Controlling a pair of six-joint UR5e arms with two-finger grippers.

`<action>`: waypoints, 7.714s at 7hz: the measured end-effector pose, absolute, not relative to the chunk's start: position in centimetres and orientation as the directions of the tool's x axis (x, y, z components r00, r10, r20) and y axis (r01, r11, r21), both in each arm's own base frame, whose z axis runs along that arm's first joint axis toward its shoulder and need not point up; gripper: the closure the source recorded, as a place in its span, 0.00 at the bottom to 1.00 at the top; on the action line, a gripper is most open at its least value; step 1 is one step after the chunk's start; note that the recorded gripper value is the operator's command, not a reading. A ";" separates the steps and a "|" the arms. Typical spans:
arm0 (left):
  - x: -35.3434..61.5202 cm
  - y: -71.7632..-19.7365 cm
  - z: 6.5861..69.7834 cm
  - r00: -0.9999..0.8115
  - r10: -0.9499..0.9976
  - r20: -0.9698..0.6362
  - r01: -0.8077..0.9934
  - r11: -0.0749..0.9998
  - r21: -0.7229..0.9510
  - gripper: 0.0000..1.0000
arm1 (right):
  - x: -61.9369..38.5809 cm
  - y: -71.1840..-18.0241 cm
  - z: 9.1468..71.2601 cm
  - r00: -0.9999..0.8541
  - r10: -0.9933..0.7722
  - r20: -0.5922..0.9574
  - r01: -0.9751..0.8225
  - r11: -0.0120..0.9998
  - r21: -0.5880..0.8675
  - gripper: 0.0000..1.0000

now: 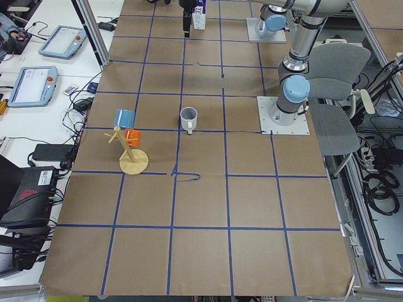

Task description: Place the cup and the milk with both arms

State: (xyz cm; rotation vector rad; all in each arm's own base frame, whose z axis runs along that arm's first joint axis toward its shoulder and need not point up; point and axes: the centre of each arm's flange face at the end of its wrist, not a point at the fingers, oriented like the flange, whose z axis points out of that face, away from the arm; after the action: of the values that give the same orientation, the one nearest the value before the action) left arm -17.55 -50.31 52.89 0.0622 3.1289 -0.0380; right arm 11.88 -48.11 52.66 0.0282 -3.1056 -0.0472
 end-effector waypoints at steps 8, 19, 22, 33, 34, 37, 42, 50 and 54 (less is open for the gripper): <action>-17.1 -50.1 53.1 -0.999 0.050 -0.012 0.050 0.998 -0.031 0.00 | 12.2 -47.9 52.7 -0.999 -0.031 0.019 -0.030 0.999 0.030 0.00; -16.7 -49.9 51.9 -0.992 0.130 -0.002 0.130 0.992 -0.004 0.00 | 8.5 -48.6 51.1 -0.999 -0.010 0.035 -0.007 0.995 0.096 0.00; -16.5 -50.3 51.9 -0.993 0.114 0.021 0.114 0.993 -0.024 0.00 | 0.6 -49.7 48.0 -0.999 -0.035 0.007 -0.034 0.991 0.128 0.00; 2.3 -53.2 26.8 -0.996 0.088 0.003 0.088 0.990 0.107 0.45 | -3.4 -52.9 34.2 -0.996 -0.080 -0.035 -0.086 0.973 0.215 0.15; 2.6 -53.2 25.0 -0.997 0.083 -0.001 0.082 0.987 0.138 0.86 | -3.3 -52.7 33.6 -0.996 -0.076 -0.039 -0.083 0.970 0.230 0.19; 2.7 -53.0 24.0 -0.997 0.081 0.004 0.081 0.980 0.184 1.00 | -3.3 -51.9 32.8 -0.998 -0.055 -0.031 -0.061 0.960 0.272 0.26; 1.0 -56.4 29.4 -0.998 0.055 0.004 0.055 0.987 0.154 1.00 | -3.4 -51.5 33.1 -1.000 -0.014 -0.004 -0.015 0.954 0.301 0.26; -31.2 -56.2 30.0 -0.968 -0.243 0.068 -0.239 0.969 0.062 1.00 | -3.5 -52.6 34.7 -1.000 0.001 0.009 0.003 0.965 0.260 0.85; -38.6 -61.5 27.7 -0.949 -0.278 0.151 -0.278 0.960 0.018 1.00 | -2.1 -54.4 36.5 -1.000 0.003 -0.031 -0.004 0.977 0.213 0.84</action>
State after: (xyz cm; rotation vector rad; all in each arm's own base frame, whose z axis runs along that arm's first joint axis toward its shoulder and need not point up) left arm -38.65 -61.47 27.75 -0.4653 3.2607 -0.0065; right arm -2.13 -54.38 36.50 0.0006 -3.1542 -0.3400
